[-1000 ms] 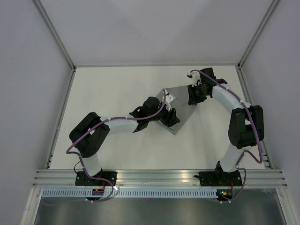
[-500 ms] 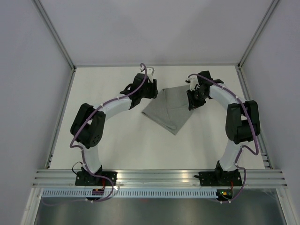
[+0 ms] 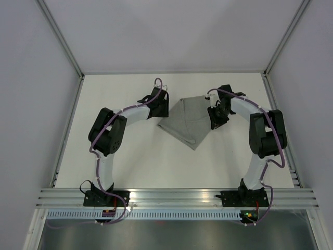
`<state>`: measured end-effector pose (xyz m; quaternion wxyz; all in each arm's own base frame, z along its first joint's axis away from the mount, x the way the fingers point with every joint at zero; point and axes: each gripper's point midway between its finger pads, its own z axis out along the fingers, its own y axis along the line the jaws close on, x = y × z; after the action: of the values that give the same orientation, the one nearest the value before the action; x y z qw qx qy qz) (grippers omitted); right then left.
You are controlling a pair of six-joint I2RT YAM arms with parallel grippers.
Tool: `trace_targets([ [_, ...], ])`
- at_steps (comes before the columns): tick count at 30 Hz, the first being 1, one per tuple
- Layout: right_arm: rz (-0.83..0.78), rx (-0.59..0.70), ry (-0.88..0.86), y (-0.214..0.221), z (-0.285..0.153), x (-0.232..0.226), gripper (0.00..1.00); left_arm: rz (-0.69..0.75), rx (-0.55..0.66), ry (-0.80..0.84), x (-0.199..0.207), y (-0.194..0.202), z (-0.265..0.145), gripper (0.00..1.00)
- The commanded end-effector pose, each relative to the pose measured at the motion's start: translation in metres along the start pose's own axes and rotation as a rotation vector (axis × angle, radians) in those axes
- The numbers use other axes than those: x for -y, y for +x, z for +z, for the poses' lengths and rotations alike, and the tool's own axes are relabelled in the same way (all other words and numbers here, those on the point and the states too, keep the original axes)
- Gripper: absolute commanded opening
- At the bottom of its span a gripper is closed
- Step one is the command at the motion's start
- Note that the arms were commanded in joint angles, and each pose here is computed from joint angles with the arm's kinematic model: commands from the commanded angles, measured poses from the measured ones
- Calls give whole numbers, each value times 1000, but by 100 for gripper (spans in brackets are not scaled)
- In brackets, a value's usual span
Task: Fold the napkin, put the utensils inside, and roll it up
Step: Fold the napkin
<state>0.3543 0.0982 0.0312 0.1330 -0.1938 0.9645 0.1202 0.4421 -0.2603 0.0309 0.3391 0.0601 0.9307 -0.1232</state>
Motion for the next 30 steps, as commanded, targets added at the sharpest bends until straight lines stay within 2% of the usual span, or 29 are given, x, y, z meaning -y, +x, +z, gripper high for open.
trace_targets([
  [1, 1, -20, 37, -3, 5, 8, 28, -52, 11, -10, 1, -6, -3, 43],
  [22, -3, -50, 118, -32, 36, 35, 27, -159, -18, 29, 5, 48, -18, 41],
  [30, -28, -38, 119, -40, 34, 35, 28, -172, 18, 25, 8, 48, -31, 44],
])
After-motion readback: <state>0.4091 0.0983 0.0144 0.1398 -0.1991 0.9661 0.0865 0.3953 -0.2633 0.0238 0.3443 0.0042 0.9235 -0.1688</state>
